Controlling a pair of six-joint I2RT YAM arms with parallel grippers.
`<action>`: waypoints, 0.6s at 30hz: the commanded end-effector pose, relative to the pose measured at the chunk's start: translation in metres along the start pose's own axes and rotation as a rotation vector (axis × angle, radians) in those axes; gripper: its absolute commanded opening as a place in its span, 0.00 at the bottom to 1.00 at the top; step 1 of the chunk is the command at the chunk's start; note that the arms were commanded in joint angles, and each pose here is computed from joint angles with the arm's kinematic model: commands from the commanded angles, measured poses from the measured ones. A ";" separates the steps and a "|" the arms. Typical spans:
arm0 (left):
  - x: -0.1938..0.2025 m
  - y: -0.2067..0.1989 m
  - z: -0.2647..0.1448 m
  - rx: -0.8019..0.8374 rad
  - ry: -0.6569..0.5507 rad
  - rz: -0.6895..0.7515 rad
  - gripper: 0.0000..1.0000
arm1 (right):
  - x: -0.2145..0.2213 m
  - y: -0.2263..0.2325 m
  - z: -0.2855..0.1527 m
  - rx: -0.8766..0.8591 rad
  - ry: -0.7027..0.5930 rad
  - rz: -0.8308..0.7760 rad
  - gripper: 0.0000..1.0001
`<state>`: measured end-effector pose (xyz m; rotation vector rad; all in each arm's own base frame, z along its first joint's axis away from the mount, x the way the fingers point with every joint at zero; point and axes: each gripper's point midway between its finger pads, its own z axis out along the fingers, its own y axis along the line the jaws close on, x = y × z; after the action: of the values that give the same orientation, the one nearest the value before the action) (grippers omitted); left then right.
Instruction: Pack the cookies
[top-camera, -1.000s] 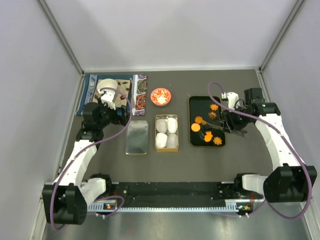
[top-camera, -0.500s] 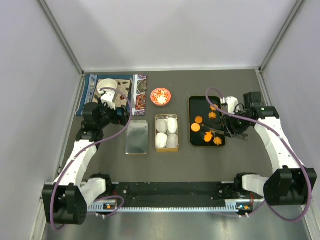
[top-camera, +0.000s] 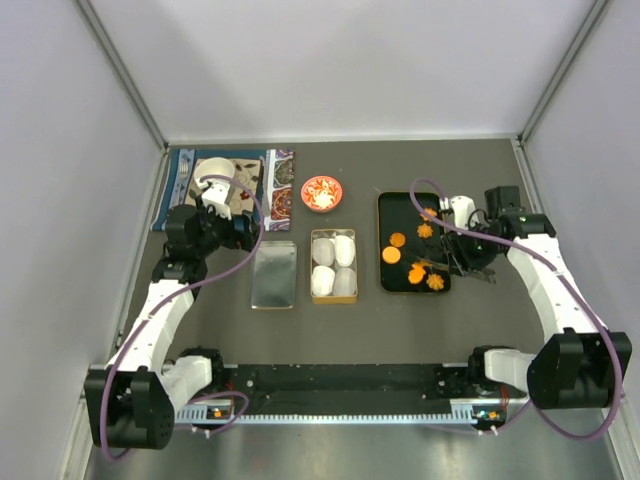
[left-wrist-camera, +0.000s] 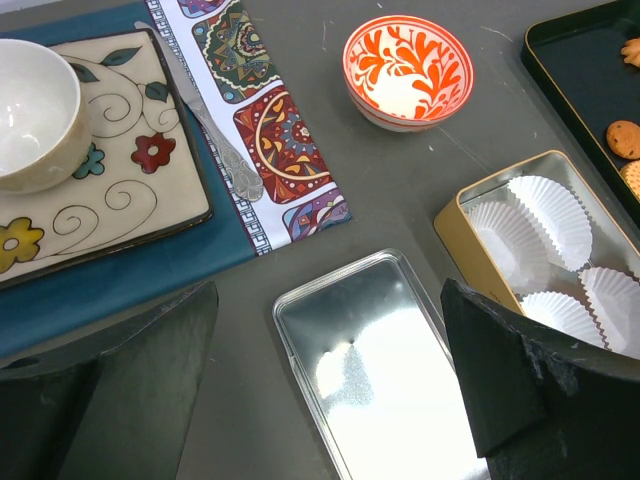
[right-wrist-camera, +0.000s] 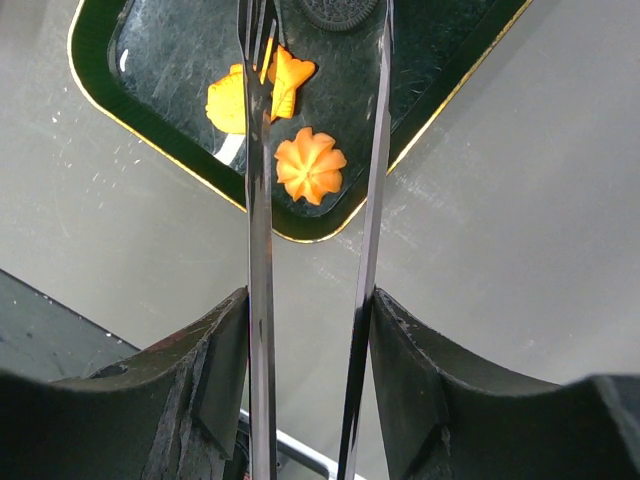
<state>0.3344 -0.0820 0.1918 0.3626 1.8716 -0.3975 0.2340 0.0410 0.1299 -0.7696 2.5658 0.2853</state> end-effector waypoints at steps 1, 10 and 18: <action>-0.020 0.000 -0.001 -0.004 -0.055 0.028 0.99 | -0.011 -0.005 0.005 0.006 -0.032 -0.018 0.49; -0.018 0.000 0.000 -0.002 -0.053 0.026 0.99 | -0.015 -0.006 0.013 -0.011 -0.027 -0.007 0.49; -0.018 0.001 0.001 -0.002 -0.053 0.026 0.99 | -0.015 -0.010 0.018 -0.006 -0.014 -0.004 0.47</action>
<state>0.3344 -0.0821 0.1917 0.3628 1.8715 -0.3979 0.2463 0.0415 0.1153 -0.7698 2.5943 0.2988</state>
